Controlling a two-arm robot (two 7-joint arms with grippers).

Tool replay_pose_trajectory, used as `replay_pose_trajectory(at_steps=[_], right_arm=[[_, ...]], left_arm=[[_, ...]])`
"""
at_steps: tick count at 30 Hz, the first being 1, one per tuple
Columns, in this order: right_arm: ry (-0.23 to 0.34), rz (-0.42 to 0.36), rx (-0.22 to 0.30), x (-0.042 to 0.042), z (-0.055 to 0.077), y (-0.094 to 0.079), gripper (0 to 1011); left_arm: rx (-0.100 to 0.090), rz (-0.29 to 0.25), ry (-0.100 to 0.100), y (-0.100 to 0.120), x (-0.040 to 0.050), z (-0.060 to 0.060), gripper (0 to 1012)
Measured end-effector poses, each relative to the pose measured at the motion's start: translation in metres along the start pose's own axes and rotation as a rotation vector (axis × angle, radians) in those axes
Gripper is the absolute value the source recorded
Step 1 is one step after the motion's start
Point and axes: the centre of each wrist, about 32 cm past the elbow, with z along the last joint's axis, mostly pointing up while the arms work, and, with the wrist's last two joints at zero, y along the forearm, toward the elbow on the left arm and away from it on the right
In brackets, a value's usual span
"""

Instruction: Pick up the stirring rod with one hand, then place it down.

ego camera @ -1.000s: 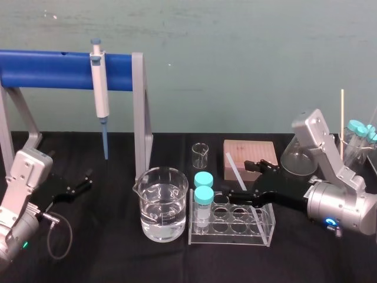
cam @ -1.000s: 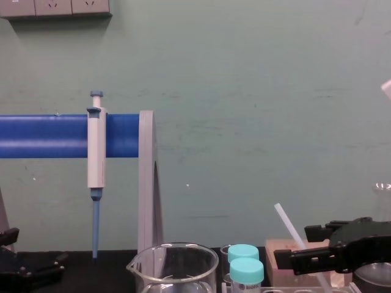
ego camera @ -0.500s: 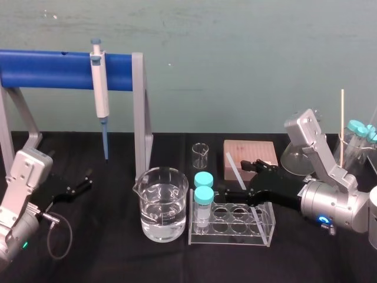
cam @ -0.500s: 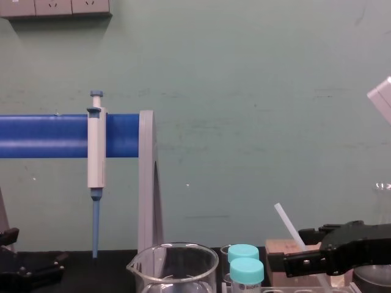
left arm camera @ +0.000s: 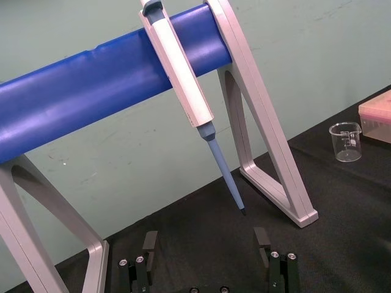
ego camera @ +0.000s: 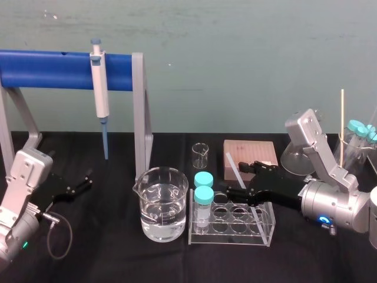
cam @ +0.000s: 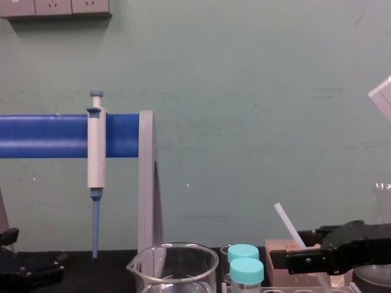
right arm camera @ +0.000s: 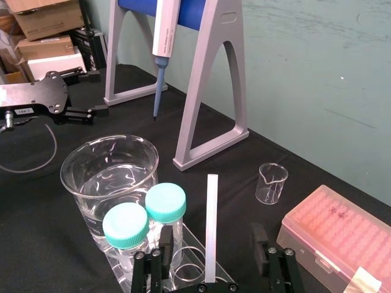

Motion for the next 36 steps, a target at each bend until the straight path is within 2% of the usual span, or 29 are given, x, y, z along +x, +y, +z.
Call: replay_pose_trajectory(at_steps=[7,9,10,15,16,19,20,22,23,26,32,36], right_arm=[[0.0,0.0,0.001,0.0,0.0,-0.0002,628],[0.0,0.0,0.001,0.0,0.0,-0.0003,596],[0.0,0.0,0.001,0.0,0.0001,-0.0004,538],[0.0,0.0,0.002,0.0001,0.0002,-0.0005,392],[0.0,0.0,0.002,0.0001,0.0002,-0.0005,321],[0.0,0.0,0.002,0.0001,0.0002,-0.0005,263],[0.0,0.0,0.002,0.0001,0.0002,-0.0005,202],[0.0,0.0,0.003,0.0001,0.0002,-0.0005,164],[0.0,0.0,0.003,0.0001,0.0002,-0.0005,112],[0.0,0.0,0.003,0.0001,0.0002,-0.0005,72],[0.0,0.0,0.003,0.0001,0.0002,-0.0005,72],[0.004,-0.002,0.025,-0.0008,-0.0013,-0.0008,72]], left_arm=[[0.0,0.0,0.0,0.0,0.0,0.0,1000],[0.0,0.0,0.0,0.0,0.0,0.0,1000],[0.0,0.0,0.0,0.0,0.0,0.0,1000],[0.0,0.0,0.0,0.0,0.0,0.0,1000],[0.0,0.0,0.0,0.0,0.0,0.0,1000],[0.0,0.0,0.0,0.0,0.0,0.0,1000],[0.0,0.0,0.0,0.0,0.0,0.0,1000],[0.0,0.0,0.0,0.0,0.0,0.0,1000],[0.0,0.0,0.0,0.0,0.0,0.0,1000],[0.0,0.0,0.0,0.0,0.0,0.0,1000],[0.0,0.0,0.0,0.0,0.0,0.0,1000],[0.0,0.0,0.0,0.0,0.0,0.0,1000]])
